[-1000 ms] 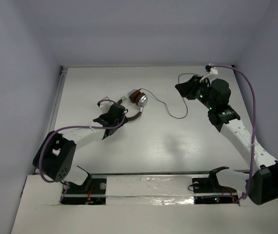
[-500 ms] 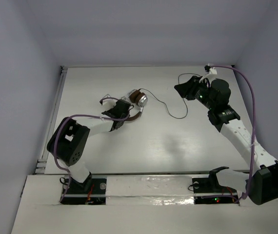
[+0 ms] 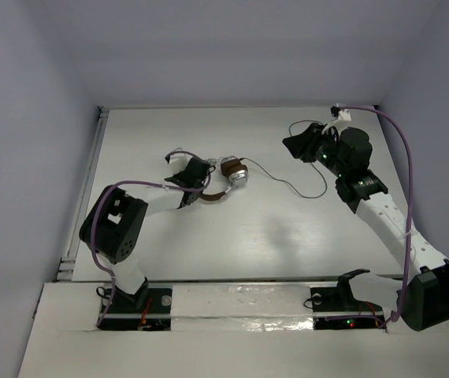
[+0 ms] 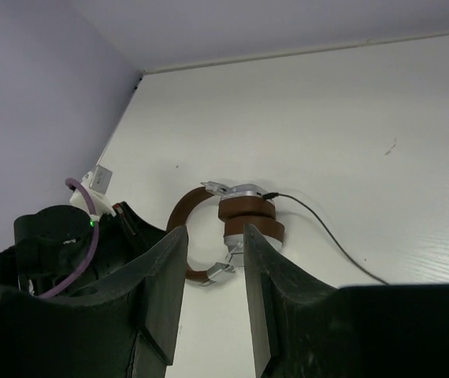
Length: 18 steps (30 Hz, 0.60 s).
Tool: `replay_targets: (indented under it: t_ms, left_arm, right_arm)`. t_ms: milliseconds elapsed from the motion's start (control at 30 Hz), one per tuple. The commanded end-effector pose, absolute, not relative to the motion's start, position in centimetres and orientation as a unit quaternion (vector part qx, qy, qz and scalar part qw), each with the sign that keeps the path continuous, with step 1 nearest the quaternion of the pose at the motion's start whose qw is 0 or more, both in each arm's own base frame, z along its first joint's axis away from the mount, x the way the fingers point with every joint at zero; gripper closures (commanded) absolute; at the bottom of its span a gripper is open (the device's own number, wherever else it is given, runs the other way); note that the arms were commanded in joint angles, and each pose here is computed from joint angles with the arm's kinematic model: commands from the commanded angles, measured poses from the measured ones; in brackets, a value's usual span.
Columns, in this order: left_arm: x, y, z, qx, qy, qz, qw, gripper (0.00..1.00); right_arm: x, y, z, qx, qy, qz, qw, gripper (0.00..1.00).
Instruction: Wrap the headphones
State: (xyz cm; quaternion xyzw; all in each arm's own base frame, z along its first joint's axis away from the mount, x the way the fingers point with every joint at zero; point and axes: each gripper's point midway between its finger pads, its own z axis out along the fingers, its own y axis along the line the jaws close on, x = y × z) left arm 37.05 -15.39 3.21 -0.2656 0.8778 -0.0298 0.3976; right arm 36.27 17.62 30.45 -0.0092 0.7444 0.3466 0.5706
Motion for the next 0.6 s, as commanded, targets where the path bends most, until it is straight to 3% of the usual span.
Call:
replay_targets:
  t_ms: [0,100,133,167,267,500,567]
  left_arm:
    - [36.7,-13.7,3.0,-0.202,0.898,0.009,0.39,1.0]
    - [36.8,-13.2,2.9,-0.167,0.905,0.033,0.39,1.0]
    - [36.6,-12.9,2.8,-0.16,0.909,0.045,0.383,0.94]
    - [36.6,-12.9,2.6,-0.151,0.911,0.05,0.381,0.79]
    - [37.2,-13.6,2.8,-0.144,0.912,0.037,0.383,0.62]
    - [37.9,-14.3,1.0,-0.135,0.922,0.034,0.362,0.62]
    - [38.0,-14.3,0.9,-0.139,0.921,0.037,0.362,0.67]
  right_arm:
    - [36.5,17.0,31.4,-0.001,0.737,0.335,0.587,0.59]
    - [36.4,16.9,31.8,0.004,0.733,0.336,0.591,0.6]
    - [36.4,16.9,31.8,0.004,0.733,0.338,0.591,0.6]
    - [36.4,16.9,31.9,0.004,0.731,0.339,0.592,0.6]
    - [36.6,17.0,31.5,0.004,0.735,0.337,0.588,0.6]
    - [36.5,17.0,31.6,0.005,0.734,0.338,0.589,0.6]
    - [36.5,16.9,31.7,0.005,0.731,0.338,0.592,0.6]
